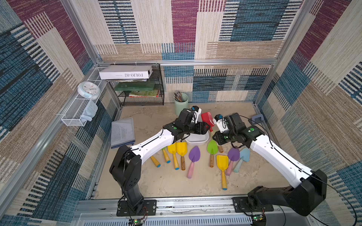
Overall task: Put the shovel into the storage box
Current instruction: Pick up the shovel from the center of the board.
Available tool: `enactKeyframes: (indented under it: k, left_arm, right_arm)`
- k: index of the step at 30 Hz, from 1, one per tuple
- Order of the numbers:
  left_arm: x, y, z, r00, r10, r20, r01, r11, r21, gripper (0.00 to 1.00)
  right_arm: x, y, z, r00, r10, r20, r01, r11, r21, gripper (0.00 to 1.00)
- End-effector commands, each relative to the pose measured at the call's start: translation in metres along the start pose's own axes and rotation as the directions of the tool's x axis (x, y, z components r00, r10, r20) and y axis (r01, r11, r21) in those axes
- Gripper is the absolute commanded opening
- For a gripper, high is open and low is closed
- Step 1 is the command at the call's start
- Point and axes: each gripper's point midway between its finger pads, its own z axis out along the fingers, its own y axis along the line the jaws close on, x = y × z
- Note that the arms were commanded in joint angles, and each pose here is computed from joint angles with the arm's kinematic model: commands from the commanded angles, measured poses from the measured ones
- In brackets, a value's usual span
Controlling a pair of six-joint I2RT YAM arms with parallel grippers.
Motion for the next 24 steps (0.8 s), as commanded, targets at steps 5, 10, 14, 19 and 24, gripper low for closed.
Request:
enactKeyframes:
  k: [5, 10, 14, 19, 24]
  left_arm:
    - [-0.019, -0.002, -0.005, 0.995, -0.006, 0.102, 0.006, 1.000, 0.000, 0.46]
    - [-0.026, -0.001, -0.010, 0.989, -0.008, 0.149, 0.009, 1.000, -0.008, 0.39]
    - [-0.031, 0.002, -0.013, 0.982, -0.009, 0.189, 0.014, 1.000, -0.022, 0.34]
    - [-0.031, 0.006, -0.012, 0.980, -0.006, 0.200, 0.014, 0.999, -0.038, 0.23]
    - [-0.031, 0.010, -0.011, 0.978, -0.011, 0.210, 0.022, 0.999, -0.049, 0.01]
  right_arm:
    - [-0.007, 0.007, 0.004, 1.000, -0.010, 0.021, 0.011, 1.000, -0.024, 0.00]
    - [-0.009, 0.008, 0.005, 1.000, 0.000, 0.027, 0.001, 1.000, -0.030, 0.00]
    - [-0.011, 0.012, 0.005, 0.999, 0.007, 0.034, -0.005, 0.999, -0.048, 0.00]
    - [-0.010, 0.014, 0.006, 0.999, 0.013, 0.035, -0.011, 0.998, -0.062, 0.00]
    - [-0.010, 0.015, 0.007, 0.999, 0.016, 0.036, -0.013, 0.998, -0.066, 0.00]
